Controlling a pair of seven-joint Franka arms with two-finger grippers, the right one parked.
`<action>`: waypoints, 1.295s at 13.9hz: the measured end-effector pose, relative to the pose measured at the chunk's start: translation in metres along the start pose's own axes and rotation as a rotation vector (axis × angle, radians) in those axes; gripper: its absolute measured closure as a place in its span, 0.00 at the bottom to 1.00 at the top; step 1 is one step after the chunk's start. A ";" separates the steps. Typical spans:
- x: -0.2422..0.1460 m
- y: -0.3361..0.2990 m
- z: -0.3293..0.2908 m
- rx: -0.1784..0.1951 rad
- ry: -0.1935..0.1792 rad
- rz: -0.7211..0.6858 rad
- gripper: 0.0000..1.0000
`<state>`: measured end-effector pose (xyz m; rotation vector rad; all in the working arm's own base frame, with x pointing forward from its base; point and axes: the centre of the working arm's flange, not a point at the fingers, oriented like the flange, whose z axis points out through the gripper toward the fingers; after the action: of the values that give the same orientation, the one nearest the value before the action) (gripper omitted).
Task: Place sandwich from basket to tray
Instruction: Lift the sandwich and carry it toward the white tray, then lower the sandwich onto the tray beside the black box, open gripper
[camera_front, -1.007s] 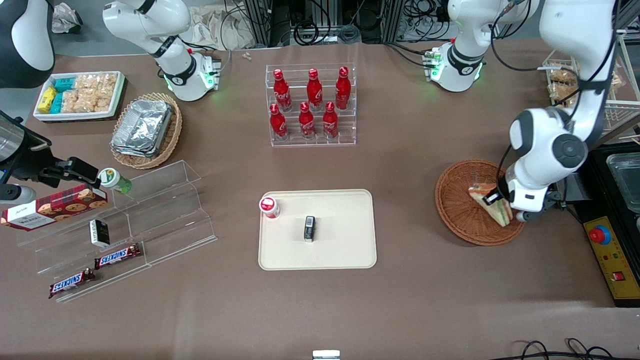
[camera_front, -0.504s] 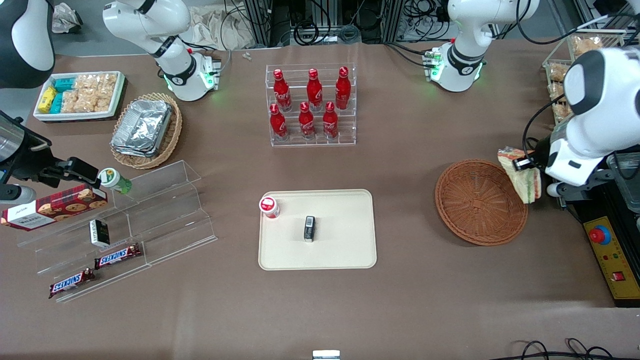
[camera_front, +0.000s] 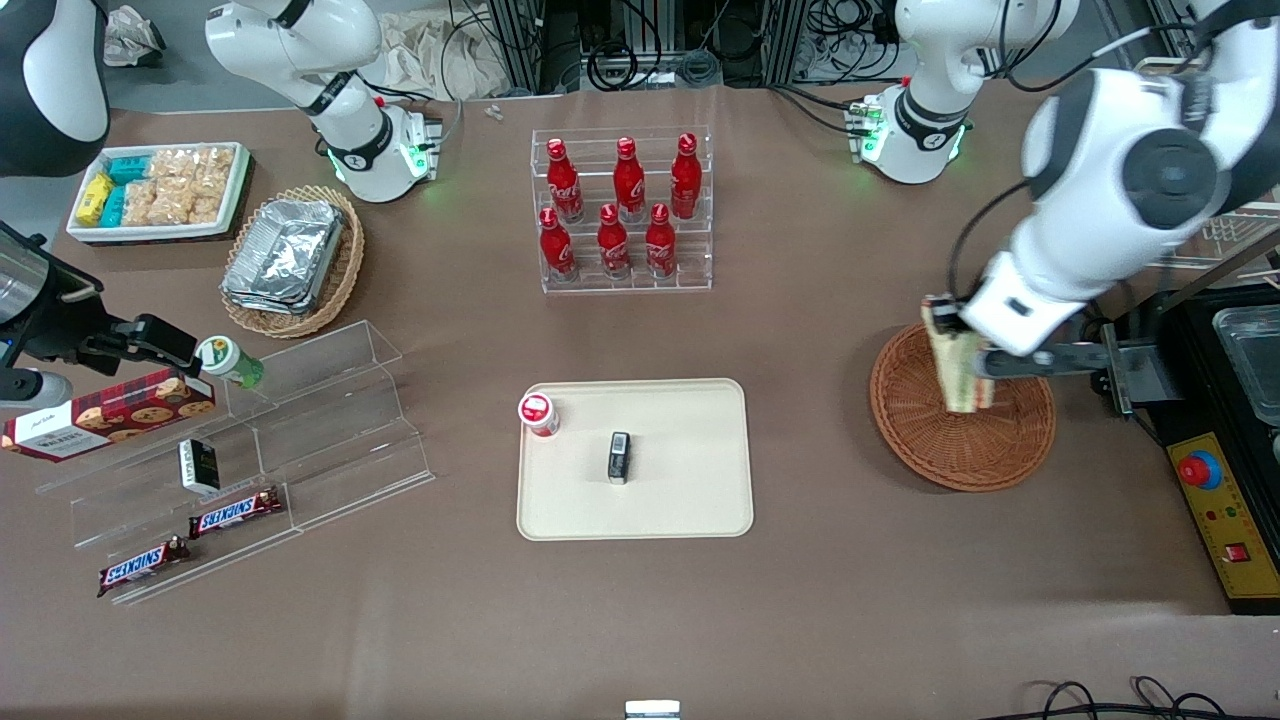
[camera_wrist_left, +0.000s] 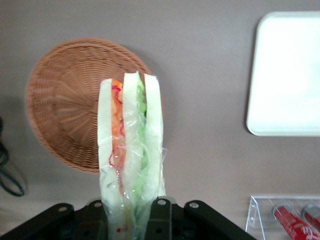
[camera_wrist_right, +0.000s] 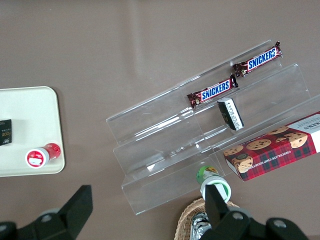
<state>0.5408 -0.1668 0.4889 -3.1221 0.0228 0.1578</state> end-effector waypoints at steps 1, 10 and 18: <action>-0.002 0.018 0.002 -0.001 -0.002 0.033 0.80; 0.019 0.153 0.057 0.001 -0.044 0.190 0.80; 0.053 0.225 0.189 -0.006 0.054 0.164 0.80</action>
<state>0.5706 -0.3898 0.2920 -3.1273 0.2797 0.0748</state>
